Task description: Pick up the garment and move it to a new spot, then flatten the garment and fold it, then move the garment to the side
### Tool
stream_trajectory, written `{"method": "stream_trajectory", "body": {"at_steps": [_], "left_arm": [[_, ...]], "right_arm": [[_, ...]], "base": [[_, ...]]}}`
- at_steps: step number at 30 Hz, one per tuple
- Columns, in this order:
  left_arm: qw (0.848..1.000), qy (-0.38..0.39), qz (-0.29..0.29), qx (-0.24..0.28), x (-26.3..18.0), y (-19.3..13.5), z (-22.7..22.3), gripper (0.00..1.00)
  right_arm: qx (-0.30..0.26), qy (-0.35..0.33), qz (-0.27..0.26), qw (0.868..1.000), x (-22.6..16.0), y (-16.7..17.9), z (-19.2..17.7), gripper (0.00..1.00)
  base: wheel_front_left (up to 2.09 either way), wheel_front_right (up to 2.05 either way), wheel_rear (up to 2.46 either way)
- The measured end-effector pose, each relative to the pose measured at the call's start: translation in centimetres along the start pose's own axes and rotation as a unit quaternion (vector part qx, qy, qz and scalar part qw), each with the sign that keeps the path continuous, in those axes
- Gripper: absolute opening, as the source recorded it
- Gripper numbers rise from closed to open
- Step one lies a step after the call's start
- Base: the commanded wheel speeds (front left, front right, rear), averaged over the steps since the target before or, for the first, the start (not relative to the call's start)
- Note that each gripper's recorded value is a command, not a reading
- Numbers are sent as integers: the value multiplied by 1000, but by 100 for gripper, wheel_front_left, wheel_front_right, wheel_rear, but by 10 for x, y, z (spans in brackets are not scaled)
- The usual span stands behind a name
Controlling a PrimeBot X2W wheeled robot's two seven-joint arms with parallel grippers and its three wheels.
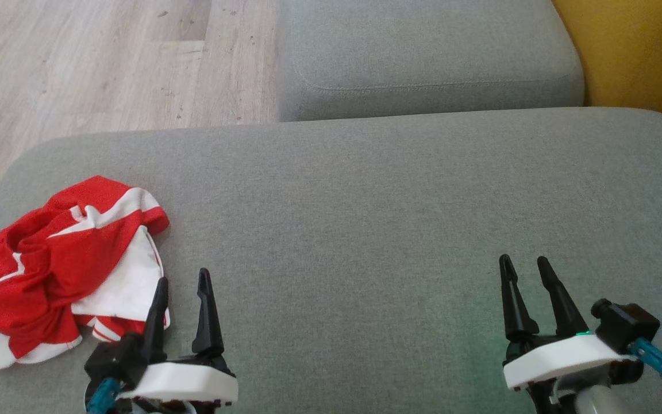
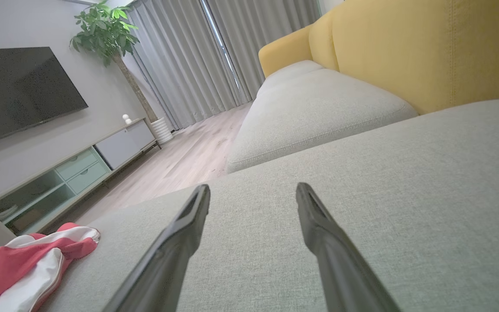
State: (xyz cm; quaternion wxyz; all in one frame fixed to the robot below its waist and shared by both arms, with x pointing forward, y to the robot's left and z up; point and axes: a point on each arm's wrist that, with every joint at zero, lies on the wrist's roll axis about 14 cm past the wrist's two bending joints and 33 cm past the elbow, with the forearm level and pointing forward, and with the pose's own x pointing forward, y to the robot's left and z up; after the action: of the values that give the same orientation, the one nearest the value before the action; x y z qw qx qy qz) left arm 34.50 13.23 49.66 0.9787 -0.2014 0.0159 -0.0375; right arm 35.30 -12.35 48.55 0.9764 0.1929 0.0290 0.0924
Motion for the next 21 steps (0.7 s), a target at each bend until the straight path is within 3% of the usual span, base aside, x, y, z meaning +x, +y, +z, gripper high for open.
{"method": "stream_trajectory", "body": {"at_steps": [21], "left_arm": [[995,-28,-2,96,-7,-4,4,100]], "right_arm": [[-115,13,9,993,-4,-4,-12,100]], "base": [[0,0,0]]}}
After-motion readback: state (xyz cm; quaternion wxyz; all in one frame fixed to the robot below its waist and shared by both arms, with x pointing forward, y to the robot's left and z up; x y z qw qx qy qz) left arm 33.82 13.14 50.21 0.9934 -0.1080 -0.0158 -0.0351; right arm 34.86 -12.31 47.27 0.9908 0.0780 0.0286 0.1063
